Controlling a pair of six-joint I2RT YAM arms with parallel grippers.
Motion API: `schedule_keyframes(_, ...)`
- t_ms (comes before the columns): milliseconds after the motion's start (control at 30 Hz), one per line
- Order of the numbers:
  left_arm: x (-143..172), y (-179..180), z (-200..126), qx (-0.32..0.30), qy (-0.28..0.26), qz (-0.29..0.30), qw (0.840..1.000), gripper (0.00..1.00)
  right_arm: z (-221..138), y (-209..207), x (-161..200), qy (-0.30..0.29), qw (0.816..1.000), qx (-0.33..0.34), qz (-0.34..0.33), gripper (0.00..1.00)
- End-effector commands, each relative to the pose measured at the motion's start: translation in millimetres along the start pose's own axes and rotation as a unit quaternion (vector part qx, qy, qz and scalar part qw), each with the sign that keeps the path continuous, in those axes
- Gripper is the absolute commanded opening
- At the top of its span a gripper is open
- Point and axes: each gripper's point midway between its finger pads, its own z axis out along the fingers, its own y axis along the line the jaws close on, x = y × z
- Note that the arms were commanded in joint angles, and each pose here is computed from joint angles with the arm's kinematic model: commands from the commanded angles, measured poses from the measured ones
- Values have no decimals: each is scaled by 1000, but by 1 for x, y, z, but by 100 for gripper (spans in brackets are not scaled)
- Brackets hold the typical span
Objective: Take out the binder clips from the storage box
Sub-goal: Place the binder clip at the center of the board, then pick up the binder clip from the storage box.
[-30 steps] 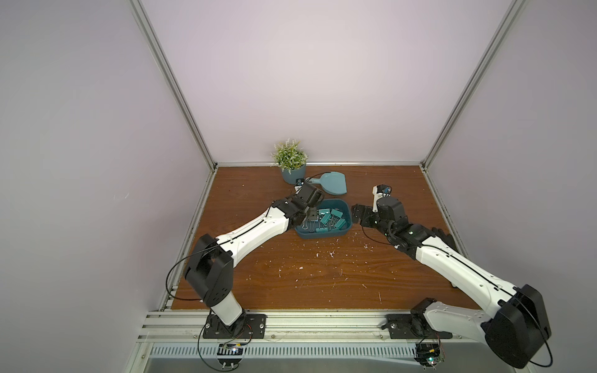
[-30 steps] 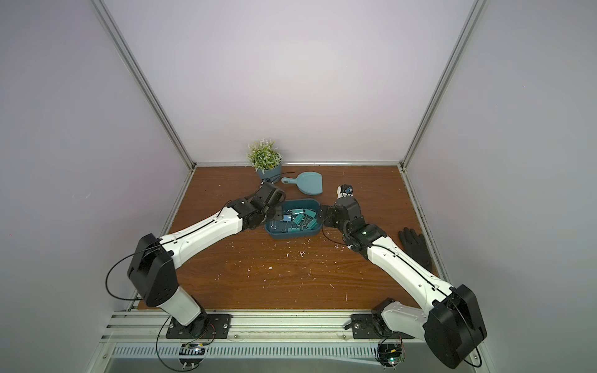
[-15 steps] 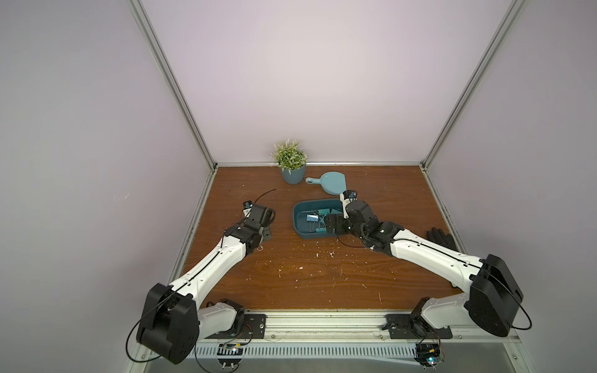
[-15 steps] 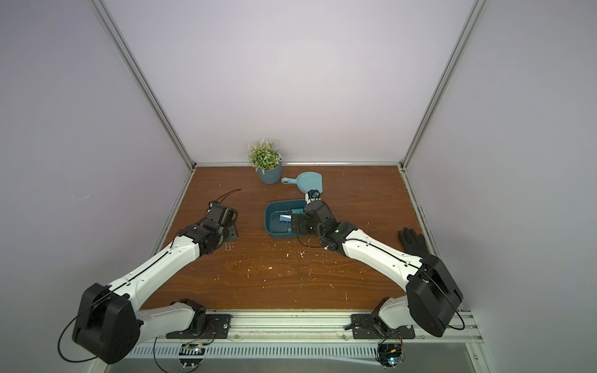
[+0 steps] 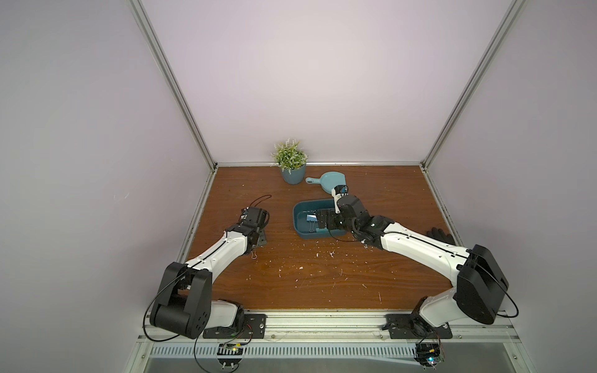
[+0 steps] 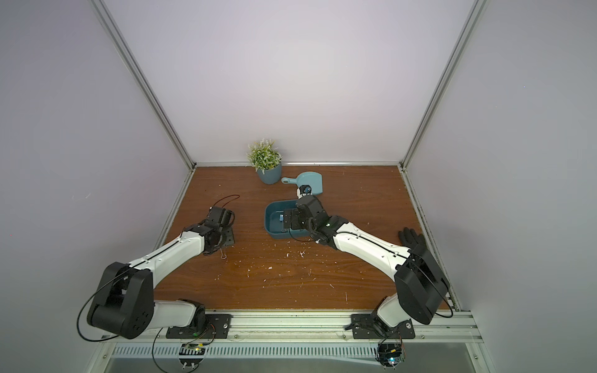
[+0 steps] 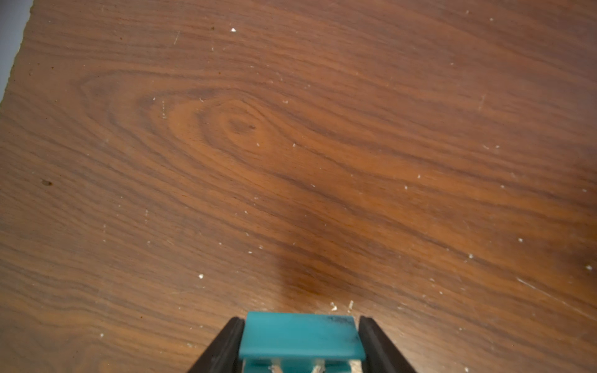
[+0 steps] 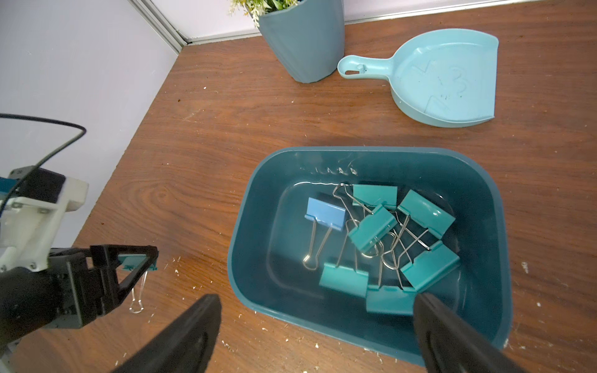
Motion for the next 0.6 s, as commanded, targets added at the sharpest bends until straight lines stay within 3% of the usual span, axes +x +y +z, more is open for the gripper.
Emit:
schedule_keyframes(0,-8,0,-2,4,-4,-1,1000,64,-1,8,-13,-9,1000,-1,3,99)
schedule_keyframes(267,-9,-14,-9,43,6,-9,999,82,8,2,-4,9,1000,17,-1,99)
schedule_keyframes(567,-56,-114,-62,159,-53,25,985,80,1,-11,-10,4,999,40,-2,99)
